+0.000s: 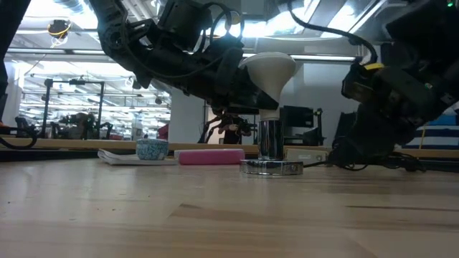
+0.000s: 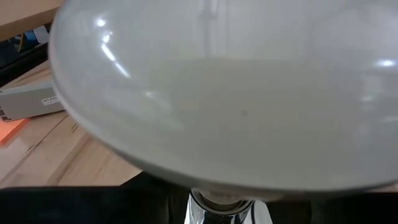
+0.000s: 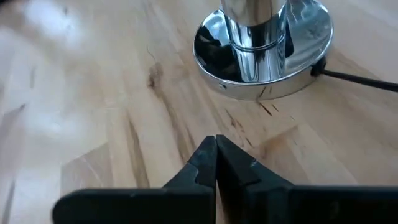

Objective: Screw lightbulb
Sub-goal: Insert the white lightbulb into the silver desk lamp

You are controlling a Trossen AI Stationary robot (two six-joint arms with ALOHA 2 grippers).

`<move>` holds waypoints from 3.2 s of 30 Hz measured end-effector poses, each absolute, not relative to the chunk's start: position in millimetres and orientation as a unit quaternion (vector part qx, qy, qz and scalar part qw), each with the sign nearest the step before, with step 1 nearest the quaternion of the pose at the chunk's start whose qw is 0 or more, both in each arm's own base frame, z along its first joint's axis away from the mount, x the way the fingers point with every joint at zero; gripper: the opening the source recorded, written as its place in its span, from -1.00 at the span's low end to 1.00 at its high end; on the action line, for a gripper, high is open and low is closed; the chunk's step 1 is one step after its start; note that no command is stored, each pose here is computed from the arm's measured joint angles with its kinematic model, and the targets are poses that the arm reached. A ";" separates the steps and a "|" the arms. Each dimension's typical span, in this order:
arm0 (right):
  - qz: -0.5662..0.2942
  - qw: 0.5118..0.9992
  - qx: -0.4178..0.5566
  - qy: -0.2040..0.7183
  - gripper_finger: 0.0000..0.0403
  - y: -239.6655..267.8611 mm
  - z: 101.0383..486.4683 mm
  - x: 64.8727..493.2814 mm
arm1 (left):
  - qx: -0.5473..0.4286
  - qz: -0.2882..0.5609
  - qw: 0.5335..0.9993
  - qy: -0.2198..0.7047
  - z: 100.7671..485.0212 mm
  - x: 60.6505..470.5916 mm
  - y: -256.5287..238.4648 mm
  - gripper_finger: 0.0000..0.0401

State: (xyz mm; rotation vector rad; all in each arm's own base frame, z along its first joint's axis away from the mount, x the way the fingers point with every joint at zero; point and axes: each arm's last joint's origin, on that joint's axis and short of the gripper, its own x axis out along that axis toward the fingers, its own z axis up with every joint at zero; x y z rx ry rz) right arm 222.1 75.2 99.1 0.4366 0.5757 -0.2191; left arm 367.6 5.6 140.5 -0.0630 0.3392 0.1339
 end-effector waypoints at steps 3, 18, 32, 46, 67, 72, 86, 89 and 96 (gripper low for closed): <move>-0.104 0.932 0.219 0.268 -0.97 74.6 99.3 220.8 | -0.032 0.067 0.983 0.169 140.5 367.6 5.6 -0.25; -0.171 0.932 0.185 0.260 -0.99 77.8 111.7 238.8 | -0.039 0.068 0.983 0.168 140.6 367.7 5.8 -0.25; -0.174 0.928 0.247 0.219 -0.98 82.7 88.1 252.0 | -0.039 0.068 0.983 0.168 140.6 367.7 5.7 -0.25; -0.162 0.929 0.244 0.228 -0.98 89.5 97.5 267.6 | -0.039 0.068 0.983 0.168 140.6 367.7 5.6 -0.25; -0.217 0.915 0.217 0.263 -0.97 90.4 99.2 274.6 | -0.039 0.068 0.983 0.168 140.6 367.7 5.6 -0.25; -0.238 0.902 0.225 0.282 -0.97 88.6 94.6 270.3 | -0.039 0.068 0.983 0.168 140.6 367.7 5.6 -0.25; -0.291 0.893 0.207 0.274 -0.97 66.0 93.6 274.3 | -0.037 0.077 0.982 0.168 140.5 367.4 7.0 -0.25; -0.297 0.893 0.196 0.277 -0.97 59.5 93.3 275.5 | -0.036 0.077 0.982 0.169 140.5 367.4 7.2 -0.25; -0.330 0.884 0.178 0.278 -0.97 44.7 92.1 276.0 | -0.038 0.072 0.982 0.171 140.1 367.2 6.5 -0.25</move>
